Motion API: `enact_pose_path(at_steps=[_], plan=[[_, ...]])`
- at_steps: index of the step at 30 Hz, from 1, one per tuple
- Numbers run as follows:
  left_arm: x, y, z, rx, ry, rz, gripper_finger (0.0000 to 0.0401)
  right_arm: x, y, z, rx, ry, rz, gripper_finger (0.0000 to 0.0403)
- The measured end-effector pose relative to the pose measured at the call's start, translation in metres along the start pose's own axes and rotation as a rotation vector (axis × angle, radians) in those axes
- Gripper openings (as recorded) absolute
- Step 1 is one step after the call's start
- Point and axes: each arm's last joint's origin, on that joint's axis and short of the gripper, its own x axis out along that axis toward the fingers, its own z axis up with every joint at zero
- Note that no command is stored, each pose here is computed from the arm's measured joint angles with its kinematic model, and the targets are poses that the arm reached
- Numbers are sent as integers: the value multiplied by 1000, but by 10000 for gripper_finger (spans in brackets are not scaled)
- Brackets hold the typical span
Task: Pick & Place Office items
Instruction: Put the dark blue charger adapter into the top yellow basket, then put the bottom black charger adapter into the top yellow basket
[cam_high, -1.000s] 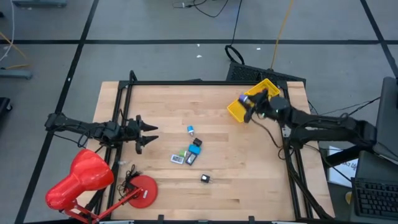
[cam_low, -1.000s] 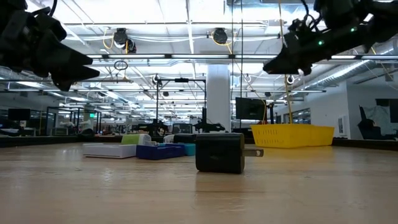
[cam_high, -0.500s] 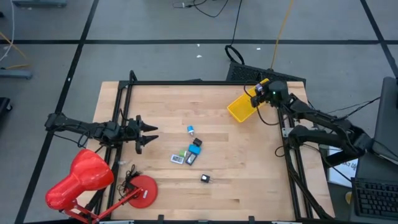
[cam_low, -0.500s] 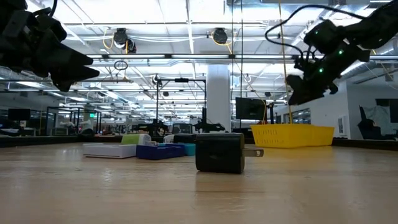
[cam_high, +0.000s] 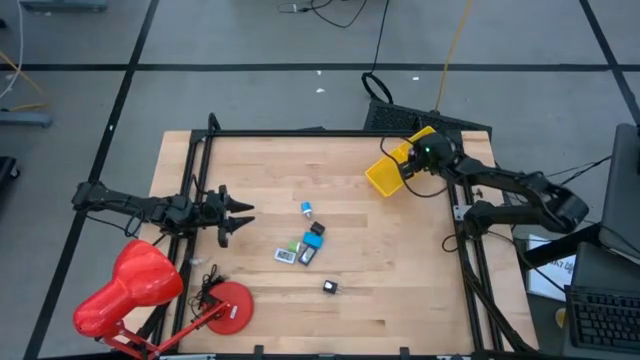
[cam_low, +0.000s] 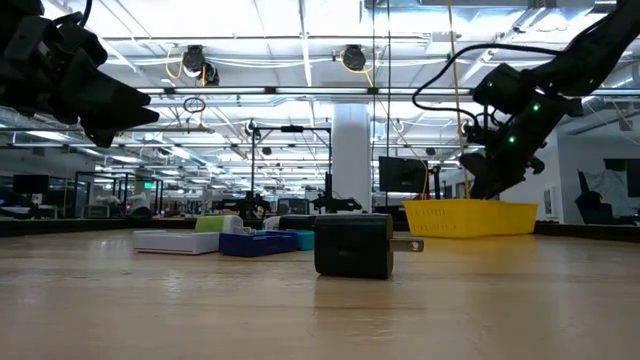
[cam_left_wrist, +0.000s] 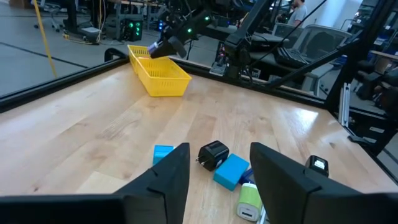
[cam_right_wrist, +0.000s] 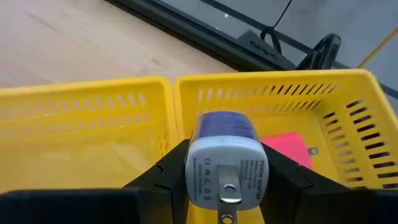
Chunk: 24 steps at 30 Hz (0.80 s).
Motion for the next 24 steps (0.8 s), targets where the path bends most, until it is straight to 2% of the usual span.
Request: enact_pose_path(at_steps=[6,11,18,24], plan=[[0,0,0,0,0,0,155,2,-3,-1,-11,7,-68,128],[0,0,0,-1,-1,0,153,3,-6,-1,-13,10,-69,135],[0,0,0,-2,-1,1,169,3,-6,-1,-19,10,-69,167],[0,0,0,-2,-1,0,187,3,-6,-1,-19,9,-69,179]])
